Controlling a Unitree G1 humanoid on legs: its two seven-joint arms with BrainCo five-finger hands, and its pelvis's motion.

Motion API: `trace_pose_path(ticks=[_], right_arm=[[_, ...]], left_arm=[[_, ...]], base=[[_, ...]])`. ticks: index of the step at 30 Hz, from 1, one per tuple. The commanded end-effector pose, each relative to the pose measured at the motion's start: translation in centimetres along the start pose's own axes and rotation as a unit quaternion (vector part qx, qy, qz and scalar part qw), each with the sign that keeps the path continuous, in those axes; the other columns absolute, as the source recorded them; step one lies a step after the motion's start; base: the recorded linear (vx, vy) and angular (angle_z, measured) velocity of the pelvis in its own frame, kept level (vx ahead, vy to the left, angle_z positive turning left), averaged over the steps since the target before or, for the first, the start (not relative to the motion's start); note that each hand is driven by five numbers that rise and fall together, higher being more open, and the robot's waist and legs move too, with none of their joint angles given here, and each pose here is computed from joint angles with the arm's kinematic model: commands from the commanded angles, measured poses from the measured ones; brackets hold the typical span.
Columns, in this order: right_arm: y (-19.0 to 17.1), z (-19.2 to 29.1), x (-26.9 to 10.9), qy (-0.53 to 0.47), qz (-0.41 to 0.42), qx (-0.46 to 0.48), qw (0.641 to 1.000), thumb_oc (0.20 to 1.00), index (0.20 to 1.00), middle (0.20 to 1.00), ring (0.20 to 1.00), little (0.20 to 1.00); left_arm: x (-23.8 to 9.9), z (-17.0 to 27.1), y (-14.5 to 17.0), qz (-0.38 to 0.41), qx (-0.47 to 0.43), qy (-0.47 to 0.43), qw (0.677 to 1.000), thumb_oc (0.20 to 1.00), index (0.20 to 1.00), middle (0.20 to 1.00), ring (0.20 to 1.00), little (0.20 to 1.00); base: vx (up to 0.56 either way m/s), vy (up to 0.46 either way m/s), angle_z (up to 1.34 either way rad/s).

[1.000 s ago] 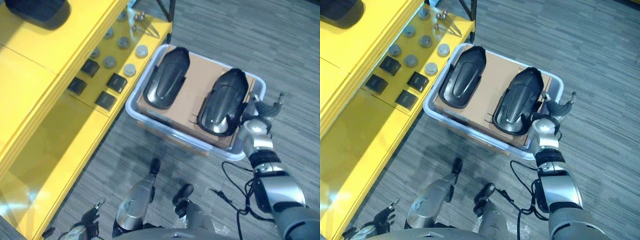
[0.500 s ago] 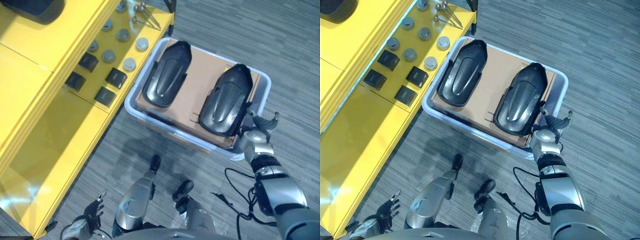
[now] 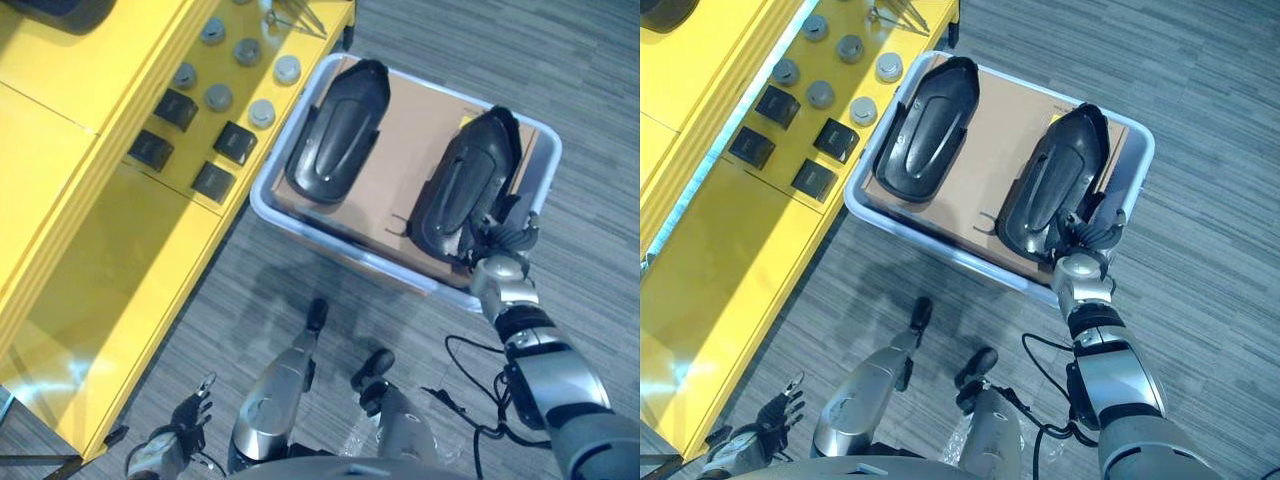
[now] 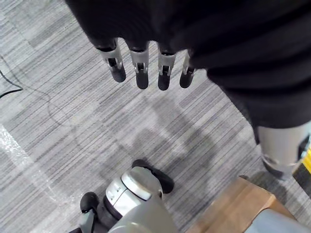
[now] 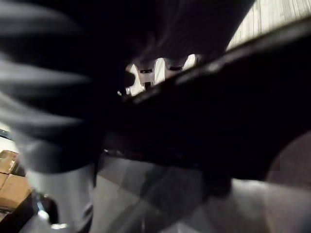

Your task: Move parts from the plastic box to the shelf.

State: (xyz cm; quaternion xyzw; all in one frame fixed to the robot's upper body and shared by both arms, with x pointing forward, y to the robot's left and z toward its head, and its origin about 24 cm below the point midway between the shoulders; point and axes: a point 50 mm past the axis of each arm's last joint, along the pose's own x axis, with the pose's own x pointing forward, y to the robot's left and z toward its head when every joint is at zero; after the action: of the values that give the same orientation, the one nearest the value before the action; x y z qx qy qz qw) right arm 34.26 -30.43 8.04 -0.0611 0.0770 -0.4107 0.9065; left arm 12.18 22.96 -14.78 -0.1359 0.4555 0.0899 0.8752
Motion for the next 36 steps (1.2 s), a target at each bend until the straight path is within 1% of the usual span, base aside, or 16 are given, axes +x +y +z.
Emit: trace_pose_path(ticks=[1, 2, 3, 4, 8, 12, 18, 22, 23, 25, 28, 30, 34, 36], right_arm=[[0.3, 0.8, 0.0, -0.023, 0.016, -0.025, 0.999, 1.000, 1.000, 1.000, 1.000, 1.000], [0.4, 0.7, -0.1, -0.018, 0.018, -0.026, 0.999, 1.000, 1.000, 1.000, 1.000, 1.000], [0.5, 0.4, -0.2, -0.010, 0.020, -0.030, 0.999, 0.558, 0.558, 0.558, 0.558, 0.558], [0.6, 0.1, -0.3, 0.000, 0.022, -0.033, 0.999, 0.200, 0.200, 0.200, 0.200, 0.200], [0.6, -2.1, -0.7, 0.048, 0.034, -0.028, 0.998, 0.200, 0.200, 0.200, 0.200, 0.200], [-0.2, -4.5, -0.9, 0.088, 0.022, -0.013, 0.996, 0.200, 0.200, 0.200, 0.200, 0.200], [-0.7, -5.2, -1.0, 0.093, 0.009, 0.003, 0.996, 0.200, 0.200, 0.200, 0.200, 0.200], [-0.9, -4.2, -1.0, 0.060, -0.006, 0.041, 0.997, 0.200, 0.200, 0.200, 0.200, 0.200], [-0.6, -3.1, -1.1, 0.034, -0.008, 0.065, 0.997, 0.200, 0.200, 0.200, 0.200, 0.200], [-0.2, -1.2, -1.6, -0.012, 0.001, 0.083, 0.996, 0.200, 0.200, 0.200, 0.200, 0.200], [0.5, 0.3, -2.5, -0.049, 0.015, 0.093, 0.994, 0.200, 0.200, 0.200, 0.200, 0.200], [0.9, 1.2, -3.5, -0.069, 0.037, 0.104, 0.991, 0.200, 0.200, 0.200, 0.200, 0.200], [0.9, 1.2, -5.1, -0.092, 0.085, 0.092, 0.988, 0.200, 0.200, 0.200, 0.200, 0.200], [1.1, 0.8, -5.9, -0.094, 0.115, 0.083, 0.985, 0.200, 0.200, 0.200, 0.200, 0.200]], left_arm=[[0.0, 0.6, 0.3, -0.001, 0.008, -0.011, 1.000, 1.000, 1.000, 1.000, 1.000, 1.000], [0.0, 0.6, 0.3, -0.002, 0.008, -0.011, 1.000, 1.000, 1.000, 1.000, 1.000, 1.000], [0.1, 0.7, 0.2, -0.003, 0.007, -0.011, 1.000, 1.000, 1.000, 1.000, 1.000, 1.000], [0.1, 0.8, 0.2, -0.004, 0.008, -0.012, 1.000, 1.000, 1.000, 1.000, 1.000, 1.000], [0.1, 0.9, 0.0, -0.006, 0.005, -0.016, 1.000, 1.000, 1.000, 1.000, 1.000, 1.000], [0.2, 1.3, -0.2, -0.012, 0.007, -0.024, 1.000, 1.000, 1.000, 1.000, 1.000, 1.000], [0.3, 1.9, -0.5, -0.018, 0.007, -0.037, 0.999, 1.000, 1.000, 1.000, 1.000, 1.000], [0.3, 2.5, -0.7, -0.031, 0.009, -0.061, 0.998, 1.000, 1.000, 1.000, 1.000, 1.000], [0.3, 3.1, -1.0, -0.036, 0.022, -0.070, 0.997, 1.000, 1.000, 1.000, 1.000, 1.000], [0.2, 3.5, -1.3, -0.043, 0.043, -0.077, 0.995, 1.000, 1.000, 1.000, 1.000, 1.000], [0.2, 4.1, -1.8, -0.054, 0.061, -0.091, 0.992, 1.000, 1.000, 1.000, 1.000, 1.000], [0.3, 5.1, -2.8, -0.077, 0.060, -0.103, 0.990, 1.000, 1.000, 1.000, 1.000, 1.000], [0.1, 8.0, -5.0, -0.120, 0.065, -0.135, 0.982, 1.000, 1.000, 1.000, 1.000, 1.000], [-0.3, 10.3, -7.2, -0.165, 0.072, -0.160, 0.971, 1.000, 1.000, 1.000, 1.000, 1.000]], base=[[0.00, 0.000, 0.00], [0.00, 0.000, 0.00], [0.00, 0.000, 0.00], [0.00, 0.005, 0.03], [0.00, 0.000, 0.01], [0.00, -0.026, 0.01], [0.00, -0.036, 0.03], [0.00, -0.069, 0.01], [-0.04, -0.070, 0.02], [0.03, -0.104, -0.02], [0.05, -0.065, -0.14], [0.09, -0.057, -0.22], [0.10, -0.045, -0.25], [0.14, -0.038, -0.36]])
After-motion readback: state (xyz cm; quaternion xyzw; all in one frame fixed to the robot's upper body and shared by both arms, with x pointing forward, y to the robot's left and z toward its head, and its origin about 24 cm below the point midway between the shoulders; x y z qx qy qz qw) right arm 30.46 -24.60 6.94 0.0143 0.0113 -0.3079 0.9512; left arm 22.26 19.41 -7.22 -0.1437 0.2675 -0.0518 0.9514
